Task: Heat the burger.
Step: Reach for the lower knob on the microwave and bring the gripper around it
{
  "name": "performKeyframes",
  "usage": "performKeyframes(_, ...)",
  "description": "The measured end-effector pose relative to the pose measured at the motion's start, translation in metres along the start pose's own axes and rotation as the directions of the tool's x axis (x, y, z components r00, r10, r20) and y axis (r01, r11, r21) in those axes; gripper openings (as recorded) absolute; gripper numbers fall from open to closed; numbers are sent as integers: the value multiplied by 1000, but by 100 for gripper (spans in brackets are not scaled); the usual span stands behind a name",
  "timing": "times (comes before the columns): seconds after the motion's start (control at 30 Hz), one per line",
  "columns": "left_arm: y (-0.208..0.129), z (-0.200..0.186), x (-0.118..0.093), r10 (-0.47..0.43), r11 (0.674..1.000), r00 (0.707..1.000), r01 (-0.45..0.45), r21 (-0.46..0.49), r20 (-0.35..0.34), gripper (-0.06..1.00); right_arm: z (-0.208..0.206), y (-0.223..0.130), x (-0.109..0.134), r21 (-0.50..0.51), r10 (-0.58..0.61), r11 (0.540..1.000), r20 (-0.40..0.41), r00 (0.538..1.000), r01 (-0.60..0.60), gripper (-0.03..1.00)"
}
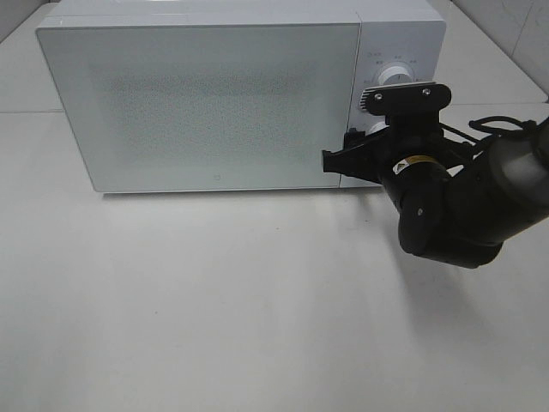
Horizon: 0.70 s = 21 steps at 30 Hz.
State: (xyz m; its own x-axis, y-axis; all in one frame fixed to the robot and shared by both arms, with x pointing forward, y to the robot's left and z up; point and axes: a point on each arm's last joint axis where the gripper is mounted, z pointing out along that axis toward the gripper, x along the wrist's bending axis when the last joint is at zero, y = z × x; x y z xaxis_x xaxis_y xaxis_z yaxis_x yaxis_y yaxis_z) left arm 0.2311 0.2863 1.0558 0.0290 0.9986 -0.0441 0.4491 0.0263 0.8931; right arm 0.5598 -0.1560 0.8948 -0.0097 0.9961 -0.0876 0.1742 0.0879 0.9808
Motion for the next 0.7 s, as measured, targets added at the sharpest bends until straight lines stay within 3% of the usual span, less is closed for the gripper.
performKeyframes(0.07,0,0,0,0,1000,1000,0,0,0,98,0,0,0,0,0,1000,1,1000,0,63)
performKeyframes(0.2,0,0,0,0,1000,1000,0,0,0,98,0,-1,-1,7,8,1000,15,1000,-8,43)
performKeyframes(0.7,0,0,0,0,1000,1000,0,1,0,98,0,-1,-2,3,132,991,11,991,-132,43)
